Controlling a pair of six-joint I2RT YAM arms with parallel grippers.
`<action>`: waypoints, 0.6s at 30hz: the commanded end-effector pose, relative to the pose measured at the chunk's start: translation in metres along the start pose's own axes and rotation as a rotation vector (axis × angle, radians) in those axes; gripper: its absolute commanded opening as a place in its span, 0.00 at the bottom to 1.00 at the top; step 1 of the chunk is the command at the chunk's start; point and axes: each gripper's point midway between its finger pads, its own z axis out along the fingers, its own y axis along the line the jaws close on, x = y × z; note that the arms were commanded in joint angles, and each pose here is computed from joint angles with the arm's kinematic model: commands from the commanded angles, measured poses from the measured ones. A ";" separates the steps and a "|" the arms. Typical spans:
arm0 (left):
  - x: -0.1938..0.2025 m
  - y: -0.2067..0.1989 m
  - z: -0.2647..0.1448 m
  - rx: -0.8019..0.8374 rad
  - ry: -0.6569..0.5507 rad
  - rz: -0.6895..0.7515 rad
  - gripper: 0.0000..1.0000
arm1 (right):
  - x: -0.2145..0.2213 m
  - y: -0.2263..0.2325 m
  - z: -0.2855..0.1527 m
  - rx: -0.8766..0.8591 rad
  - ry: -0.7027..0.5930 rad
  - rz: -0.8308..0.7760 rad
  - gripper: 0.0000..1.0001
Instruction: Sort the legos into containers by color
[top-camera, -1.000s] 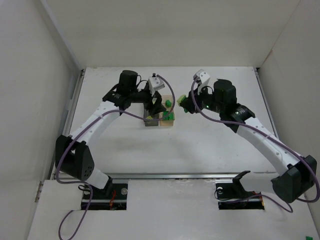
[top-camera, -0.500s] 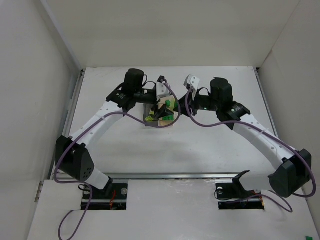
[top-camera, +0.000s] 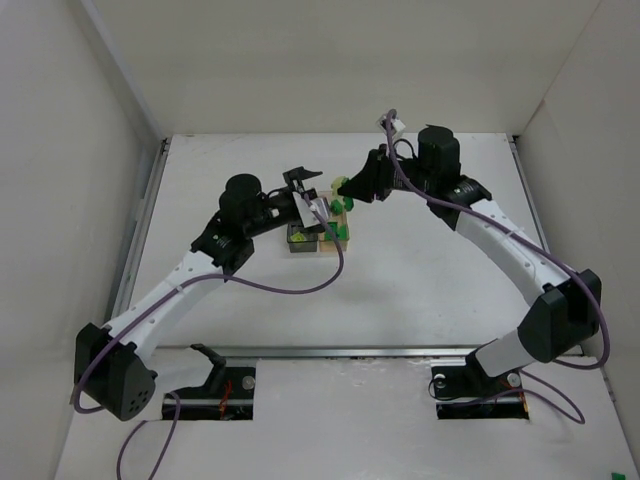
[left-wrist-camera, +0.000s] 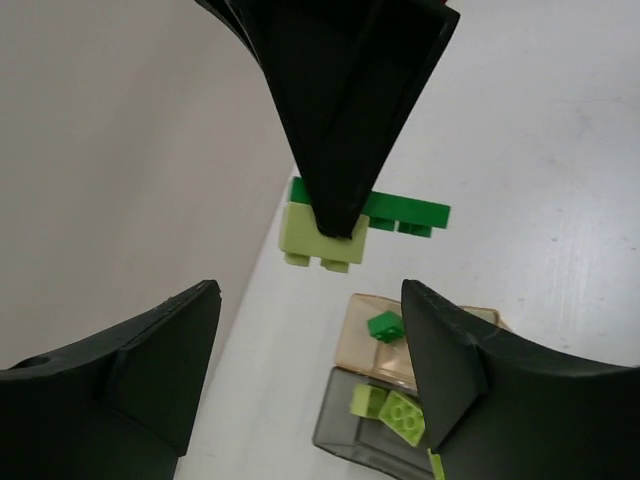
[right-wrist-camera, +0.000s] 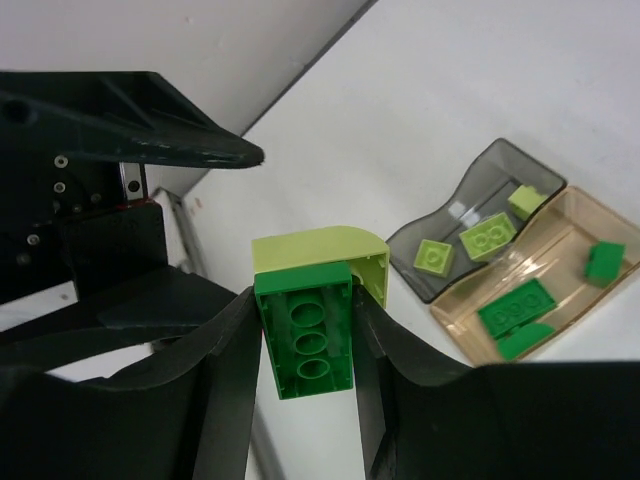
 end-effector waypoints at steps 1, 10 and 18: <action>-0.025 0.031 -0.002 -0.106 -0.070 0.178 0.68 | -0.024 0.022 -0.001 -0.067 -0.045 0.110 0.00; -0.011 0.027 0.022 -0.007 -0.014 0.191 0.67 | -0.011 0.019 -0.003 -0.044 -0.029 0.205 0.00; -0.021 0.027 0.025 0.011 -0.056 0.165 0.50 | -0.002 0.020 -0.005 -0.050 -0.012 0.206 0.00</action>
